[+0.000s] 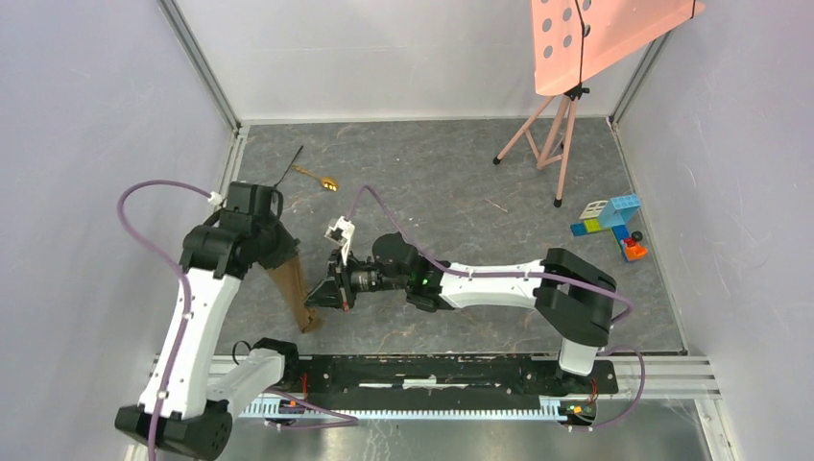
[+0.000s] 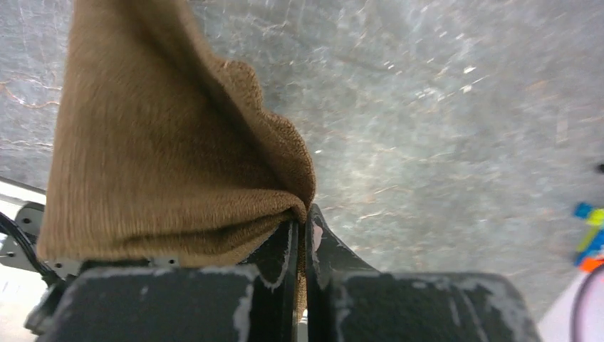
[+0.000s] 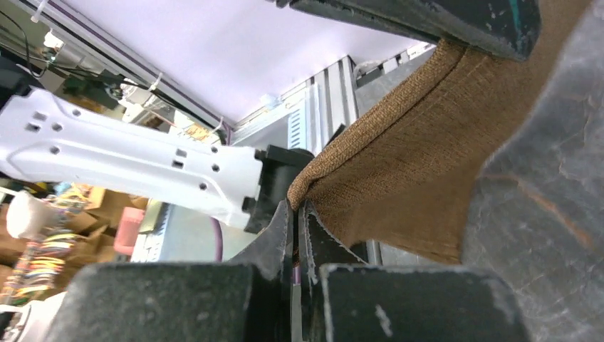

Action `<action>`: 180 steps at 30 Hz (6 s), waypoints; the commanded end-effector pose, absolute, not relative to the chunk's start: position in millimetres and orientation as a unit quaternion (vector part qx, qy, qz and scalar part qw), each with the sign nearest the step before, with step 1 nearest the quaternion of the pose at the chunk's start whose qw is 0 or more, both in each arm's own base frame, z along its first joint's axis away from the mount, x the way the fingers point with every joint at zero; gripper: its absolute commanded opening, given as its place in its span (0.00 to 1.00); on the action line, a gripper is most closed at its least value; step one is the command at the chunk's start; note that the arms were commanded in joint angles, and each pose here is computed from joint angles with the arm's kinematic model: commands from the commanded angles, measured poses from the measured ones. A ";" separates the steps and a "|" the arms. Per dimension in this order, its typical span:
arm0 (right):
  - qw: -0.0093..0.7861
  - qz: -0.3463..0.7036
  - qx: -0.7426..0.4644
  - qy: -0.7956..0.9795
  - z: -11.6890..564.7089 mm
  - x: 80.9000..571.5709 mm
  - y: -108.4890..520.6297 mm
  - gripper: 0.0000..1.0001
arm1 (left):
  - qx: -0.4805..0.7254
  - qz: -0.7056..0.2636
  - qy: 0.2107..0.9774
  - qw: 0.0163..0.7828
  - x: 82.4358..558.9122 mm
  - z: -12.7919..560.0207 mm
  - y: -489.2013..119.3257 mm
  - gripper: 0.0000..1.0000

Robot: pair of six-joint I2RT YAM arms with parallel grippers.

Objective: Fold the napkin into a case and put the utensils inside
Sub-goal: Turn over the upper triangle folded napkin at the center of the board, then smooth out the lower triangle-folded napkin at the center of the board, then move the lower triangle-folded napkin to the center of the board.

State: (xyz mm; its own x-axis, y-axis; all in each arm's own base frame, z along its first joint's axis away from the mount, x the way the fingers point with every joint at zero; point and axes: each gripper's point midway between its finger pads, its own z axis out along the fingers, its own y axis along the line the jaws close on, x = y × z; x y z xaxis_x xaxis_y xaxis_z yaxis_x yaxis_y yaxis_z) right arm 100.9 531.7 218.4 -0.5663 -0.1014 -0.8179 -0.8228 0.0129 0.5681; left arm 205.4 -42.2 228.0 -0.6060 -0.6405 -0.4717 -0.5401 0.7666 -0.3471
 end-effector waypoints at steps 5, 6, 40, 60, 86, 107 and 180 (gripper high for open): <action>0.160 0.667 -0.298 0.664 141.0 87.7 475.7 0.00 | -0.172 -0.089 0.943 0.269 312.9 140.7 -108.0 0.02; 0.157 0.663 -0.284 0.675 128.6 93.1 463.1 0.00 | -0.155 -0.087 0.950 0.258 322.5 130.5 -121.6 0.02; 0.191 0.640 -0.380 0.640 240.8 92.7 558.1 0.00 | -0.241 -0.184 0.873 0.383 310.9 286.7 -21.5 0.02; 0.085 0.757 -0.226 0.607 173.5 95.6 455.8 0.00 | -0.090 -0.087 0.960 0.250 391.7 132.6 -146.9 0.02; 0.186 0.506 -0.166 0.826 28.5 140.2 275.0 0.68 | 0.095 -0.193 0.953 0.215 303.6 166.0 -255.3 0.80; 0.243 0.125 -0.257 0.927 -15.3 182.5 245.0 0.54 | 0.059 -0.228 0.945 0.227 220.3 152.3 -207.1 0.82; 0.275 0.050 -0.186 0.942 -22.2 176.5 158.6 0.22 | -0.015 -0.263 0.923 0.281 256.0 170.8 -194.6 0.67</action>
